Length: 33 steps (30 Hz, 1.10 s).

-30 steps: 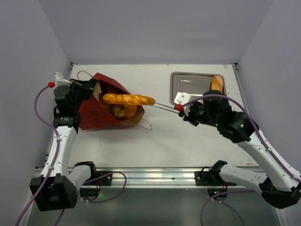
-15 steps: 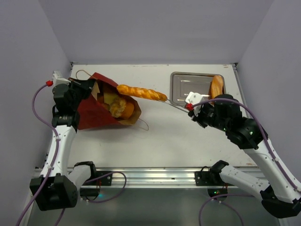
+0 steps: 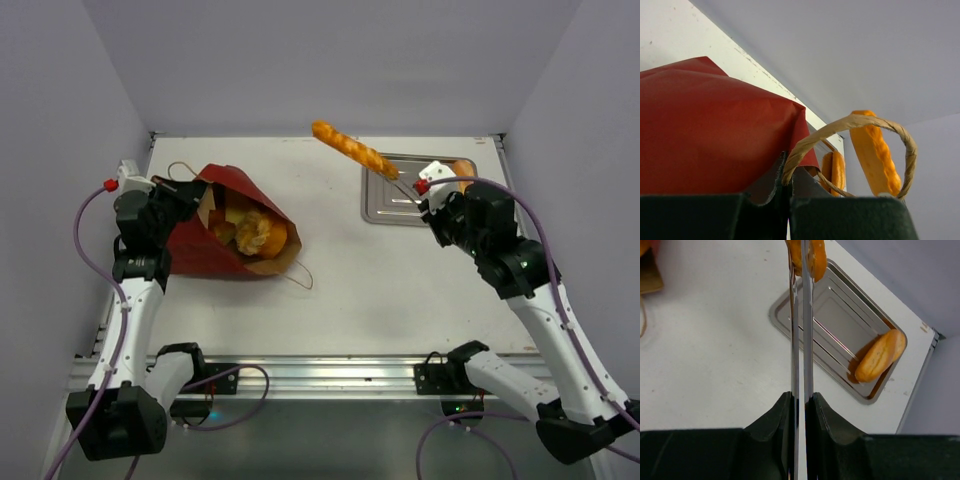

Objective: Take the fake bread out of the paper bag

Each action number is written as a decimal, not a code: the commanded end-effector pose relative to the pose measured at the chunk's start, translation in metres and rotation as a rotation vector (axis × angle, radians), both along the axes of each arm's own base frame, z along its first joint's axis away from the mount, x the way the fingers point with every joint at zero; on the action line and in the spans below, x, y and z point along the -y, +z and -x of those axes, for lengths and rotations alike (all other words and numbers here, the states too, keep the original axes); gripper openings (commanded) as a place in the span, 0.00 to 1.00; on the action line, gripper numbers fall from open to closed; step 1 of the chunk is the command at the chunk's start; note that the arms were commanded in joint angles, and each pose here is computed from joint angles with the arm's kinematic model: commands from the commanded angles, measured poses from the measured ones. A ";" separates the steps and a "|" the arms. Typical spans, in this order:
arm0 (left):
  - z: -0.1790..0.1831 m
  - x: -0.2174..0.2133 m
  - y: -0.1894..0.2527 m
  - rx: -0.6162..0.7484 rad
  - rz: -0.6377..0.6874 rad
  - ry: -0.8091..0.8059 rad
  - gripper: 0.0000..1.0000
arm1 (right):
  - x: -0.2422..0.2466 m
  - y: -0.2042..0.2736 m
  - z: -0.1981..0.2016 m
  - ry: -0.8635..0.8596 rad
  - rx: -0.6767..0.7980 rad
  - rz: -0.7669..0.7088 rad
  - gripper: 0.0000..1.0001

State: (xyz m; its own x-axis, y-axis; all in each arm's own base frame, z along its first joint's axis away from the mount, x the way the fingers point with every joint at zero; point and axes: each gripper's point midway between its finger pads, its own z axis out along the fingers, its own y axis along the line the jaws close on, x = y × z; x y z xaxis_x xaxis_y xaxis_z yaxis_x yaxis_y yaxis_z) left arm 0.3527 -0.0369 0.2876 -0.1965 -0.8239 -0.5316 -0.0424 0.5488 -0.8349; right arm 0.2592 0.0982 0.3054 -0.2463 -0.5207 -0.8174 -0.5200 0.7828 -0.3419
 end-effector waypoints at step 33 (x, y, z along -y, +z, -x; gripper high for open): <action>0.022 0.022 -0.002 0.139 -0.041 -0.140 0.00 | 0.138 -0.156 -0.084 -0.574 -0.106 0.094 0.00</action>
State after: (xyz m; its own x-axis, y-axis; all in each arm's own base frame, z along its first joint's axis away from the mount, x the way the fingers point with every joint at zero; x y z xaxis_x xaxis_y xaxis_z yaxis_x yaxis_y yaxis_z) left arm 0.3338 -0.0562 0.2691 -0.2556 -0.7865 -0.5622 0.0739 0.5640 -0.8225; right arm 0.3303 -0.0326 0.1380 -0.6347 -0.3465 -0.6907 -0.1072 0.9247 -0.3654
